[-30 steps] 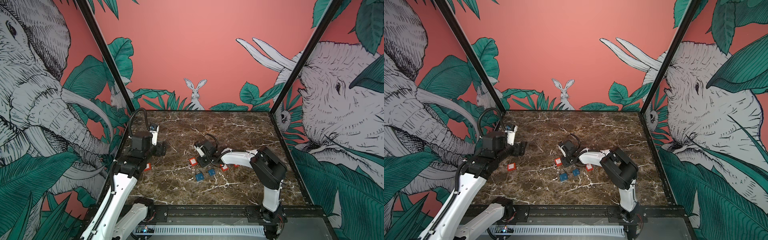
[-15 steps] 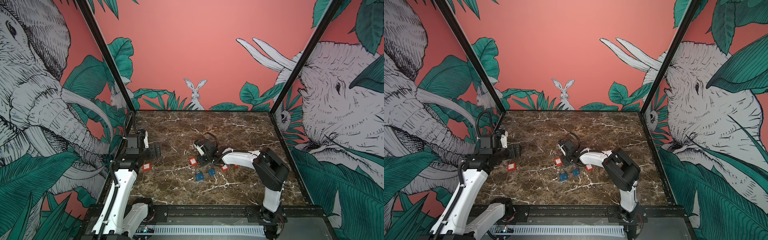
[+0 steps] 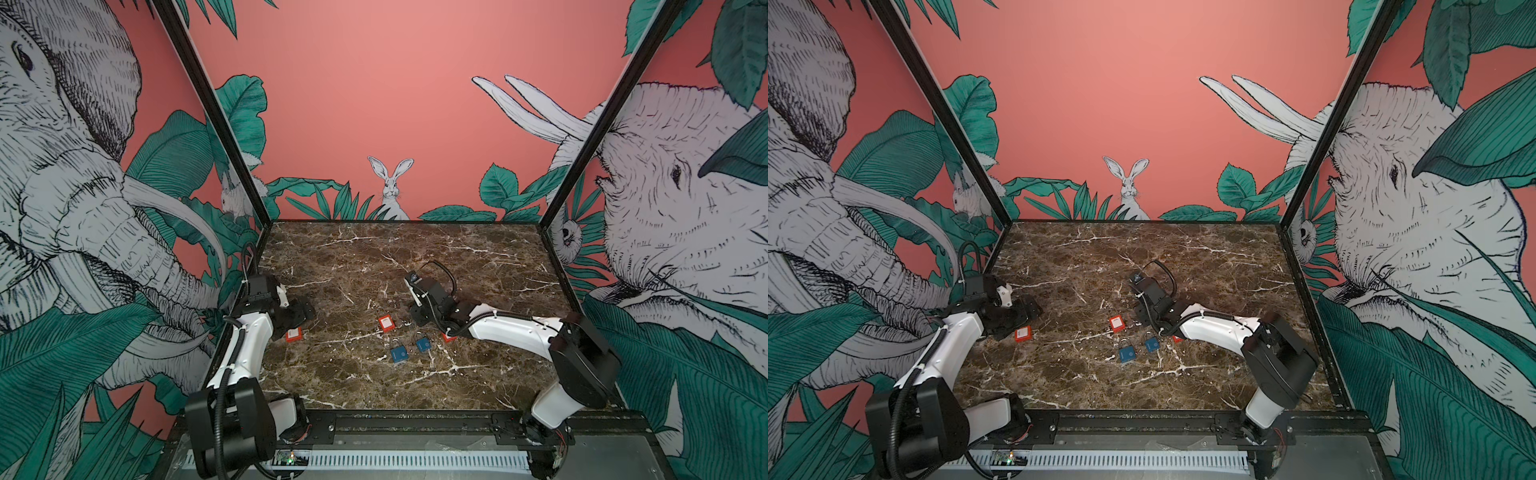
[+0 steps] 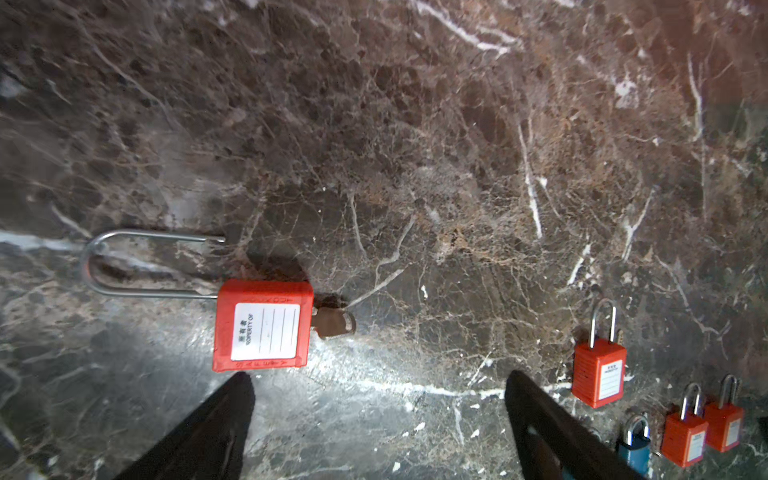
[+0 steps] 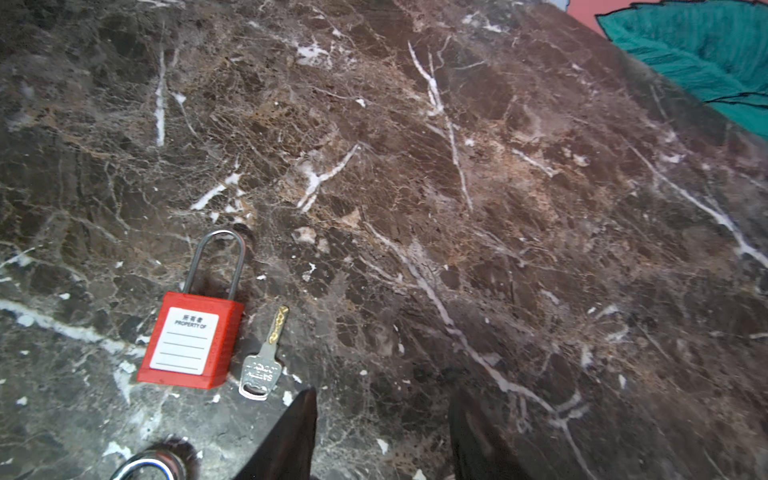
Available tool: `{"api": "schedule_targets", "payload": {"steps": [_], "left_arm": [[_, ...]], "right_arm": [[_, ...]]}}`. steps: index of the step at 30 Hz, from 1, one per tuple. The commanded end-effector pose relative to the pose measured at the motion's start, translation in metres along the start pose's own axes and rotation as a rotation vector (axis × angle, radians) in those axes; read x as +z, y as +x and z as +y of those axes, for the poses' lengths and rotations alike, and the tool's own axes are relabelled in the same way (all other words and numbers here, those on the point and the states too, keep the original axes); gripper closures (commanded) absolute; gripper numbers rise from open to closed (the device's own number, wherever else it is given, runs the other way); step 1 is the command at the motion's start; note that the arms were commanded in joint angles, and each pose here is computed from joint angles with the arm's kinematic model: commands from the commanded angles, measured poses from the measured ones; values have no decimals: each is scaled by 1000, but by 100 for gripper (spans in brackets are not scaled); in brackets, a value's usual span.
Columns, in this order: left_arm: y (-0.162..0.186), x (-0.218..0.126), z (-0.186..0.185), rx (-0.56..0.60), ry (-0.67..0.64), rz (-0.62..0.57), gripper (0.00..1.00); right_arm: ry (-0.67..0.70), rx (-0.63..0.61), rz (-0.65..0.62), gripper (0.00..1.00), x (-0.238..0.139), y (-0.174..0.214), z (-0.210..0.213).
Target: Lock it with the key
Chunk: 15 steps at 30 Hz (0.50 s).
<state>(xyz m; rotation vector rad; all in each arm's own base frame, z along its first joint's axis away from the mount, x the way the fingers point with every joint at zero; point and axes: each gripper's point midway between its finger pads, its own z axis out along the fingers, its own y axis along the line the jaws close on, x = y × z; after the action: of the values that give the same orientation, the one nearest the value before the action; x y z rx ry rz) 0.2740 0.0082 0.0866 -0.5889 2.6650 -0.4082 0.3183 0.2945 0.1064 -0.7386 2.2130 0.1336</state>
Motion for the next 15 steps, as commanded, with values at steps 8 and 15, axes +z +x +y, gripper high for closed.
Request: {"api": "schedule_targets", "payload": {"steps": [8,15], "left_arm": [[-18,25,22,-50,-103,5,2],[-29,25,39,-25,-200,-6,1]], "right_arm": [[18,13,-65,45,-7,-5,-4],[-1,-24,-25,44,4,3,2]]}}
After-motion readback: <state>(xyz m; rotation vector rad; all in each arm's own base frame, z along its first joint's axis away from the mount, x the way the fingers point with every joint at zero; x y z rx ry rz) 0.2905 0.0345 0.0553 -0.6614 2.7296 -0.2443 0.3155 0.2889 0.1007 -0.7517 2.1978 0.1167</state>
